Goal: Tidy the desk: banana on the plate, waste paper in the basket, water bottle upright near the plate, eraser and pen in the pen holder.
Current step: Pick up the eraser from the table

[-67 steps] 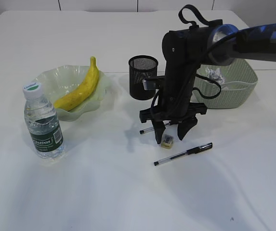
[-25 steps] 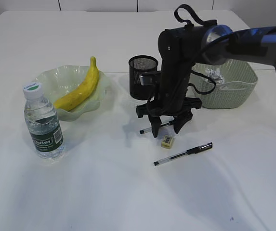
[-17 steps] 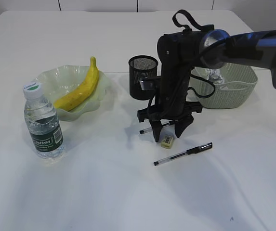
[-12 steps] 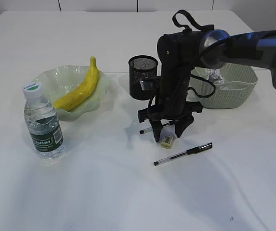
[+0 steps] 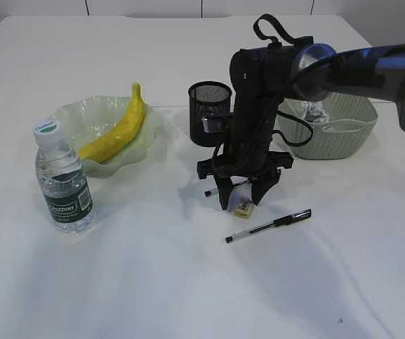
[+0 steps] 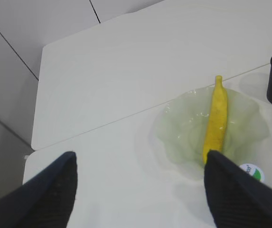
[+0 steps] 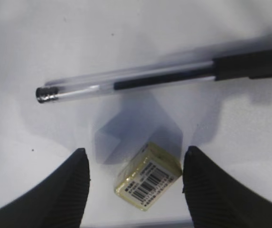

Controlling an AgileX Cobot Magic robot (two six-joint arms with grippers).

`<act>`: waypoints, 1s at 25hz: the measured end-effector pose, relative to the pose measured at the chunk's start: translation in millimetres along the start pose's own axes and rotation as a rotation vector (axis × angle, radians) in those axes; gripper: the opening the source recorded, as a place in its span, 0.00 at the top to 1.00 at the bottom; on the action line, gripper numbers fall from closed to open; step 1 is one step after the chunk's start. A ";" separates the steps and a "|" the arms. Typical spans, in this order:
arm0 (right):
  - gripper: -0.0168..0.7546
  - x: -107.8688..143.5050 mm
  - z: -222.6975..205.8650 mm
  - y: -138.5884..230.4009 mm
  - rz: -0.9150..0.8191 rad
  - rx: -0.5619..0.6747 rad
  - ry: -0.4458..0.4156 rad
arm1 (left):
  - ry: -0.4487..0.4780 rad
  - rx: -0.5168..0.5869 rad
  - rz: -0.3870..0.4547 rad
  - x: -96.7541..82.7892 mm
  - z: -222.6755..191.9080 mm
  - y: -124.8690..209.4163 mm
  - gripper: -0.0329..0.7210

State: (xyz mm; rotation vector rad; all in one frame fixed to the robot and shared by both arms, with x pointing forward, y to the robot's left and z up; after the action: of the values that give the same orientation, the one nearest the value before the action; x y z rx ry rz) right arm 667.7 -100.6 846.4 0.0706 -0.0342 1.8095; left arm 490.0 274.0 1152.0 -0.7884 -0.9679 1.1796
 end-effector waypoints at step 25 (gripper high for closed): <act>0.40 3.9 0.1 0.5 -0.006 0.004 -0.025 | -0.003 -0.001 -0.005 0.5 0.0 -0.1 0.17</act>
State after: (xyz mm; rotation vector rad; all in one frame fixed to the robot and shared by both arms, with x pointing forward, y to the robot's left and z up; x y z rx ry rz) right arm 666.3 -97.0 846.8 0.0962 -0.0487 1.8032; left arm 490.1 274.4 1152.2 -0.7845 -0.9722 1.1768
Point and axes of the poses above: a point on each arm's last joint axis where the gripper is mounted, z pointing back along that axis away from the gripper, x along the wrist's bending axis when the last joint is at zero, y = z × x, the point moved 6 cm from there along -z, pointing out along that axis toward the gripper, and after that the axes turned 3 degrees about z, right-handed, at the moved point
